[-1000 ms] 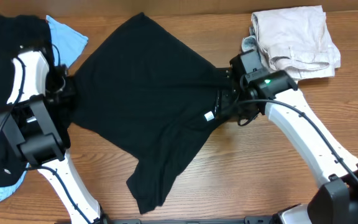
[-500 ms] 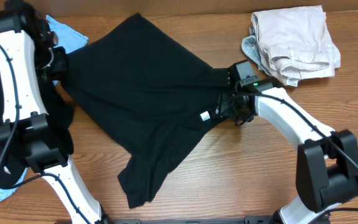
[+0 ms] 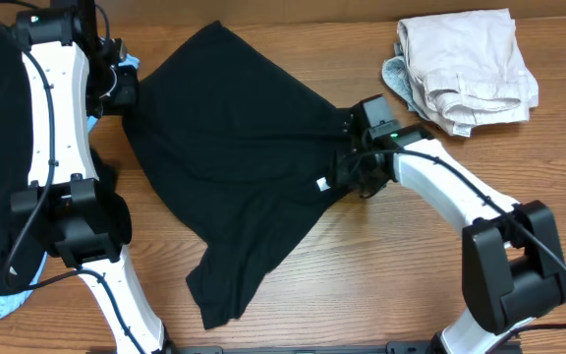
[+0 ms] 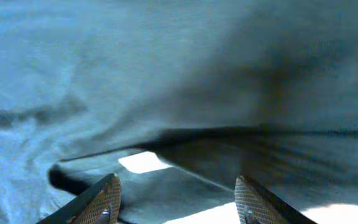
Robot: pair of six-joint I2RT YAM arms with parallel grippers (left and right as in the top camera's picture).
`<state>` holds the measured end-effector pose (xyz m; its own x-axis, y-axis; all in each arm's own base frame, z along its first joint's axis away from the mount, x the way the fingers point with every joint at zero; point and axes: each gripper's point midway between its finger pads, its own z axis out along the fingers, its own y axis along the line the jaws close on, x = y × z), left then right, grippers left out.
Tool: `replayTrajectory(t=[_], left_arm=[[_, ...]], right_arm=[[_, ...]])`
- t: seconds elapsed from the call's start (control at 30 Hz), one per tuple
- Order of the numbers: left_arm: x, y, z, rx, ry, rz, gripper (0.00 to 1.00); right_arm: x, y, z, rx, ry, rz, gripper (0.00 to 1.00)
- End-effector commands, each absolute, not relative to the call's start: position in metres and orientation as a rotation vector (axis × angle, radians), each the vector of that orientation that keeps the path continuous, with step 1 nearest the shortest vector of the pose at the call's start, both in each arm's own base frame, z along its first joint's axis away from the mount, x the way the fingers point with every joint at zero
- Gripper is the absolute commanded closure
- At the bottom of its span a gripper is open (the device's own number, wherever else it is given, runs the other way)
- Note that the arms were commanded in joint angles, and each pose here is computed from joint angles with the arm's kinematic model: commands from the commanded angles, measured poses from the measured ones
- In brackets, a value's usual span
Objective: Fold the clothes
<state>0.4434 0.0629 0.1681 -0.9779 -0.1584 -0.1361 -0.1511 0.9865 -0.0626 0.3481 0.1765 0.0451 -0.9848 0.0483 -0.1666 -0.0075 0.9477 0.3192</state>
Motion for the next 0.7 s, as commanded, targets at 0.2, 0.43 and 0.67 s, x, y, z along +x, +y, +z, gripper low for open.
replayTrajectory(t=[0.2, 0.43, 0.67], left_arm=[[0.452, 0.065, 0.179, -0.272, 2.931, -0.084, 0.96], [0.452, 0.065, 0.179, -0.284, 2.930, -0.086, 0.96], [0.452, 0.065, 0.179, -0.283, 2.930, -0.085, 0.96]], right_arm=[[0.351, 0.191, 0.017, -0.012, 2.974, 0.472, 0.37], [0.349, 0.188, 0.015, -0.017, 2.982, 0.449, 0.39], [0.349, 0.180, 0.014, 0.040, 2.994, 0.407, 0.83]])
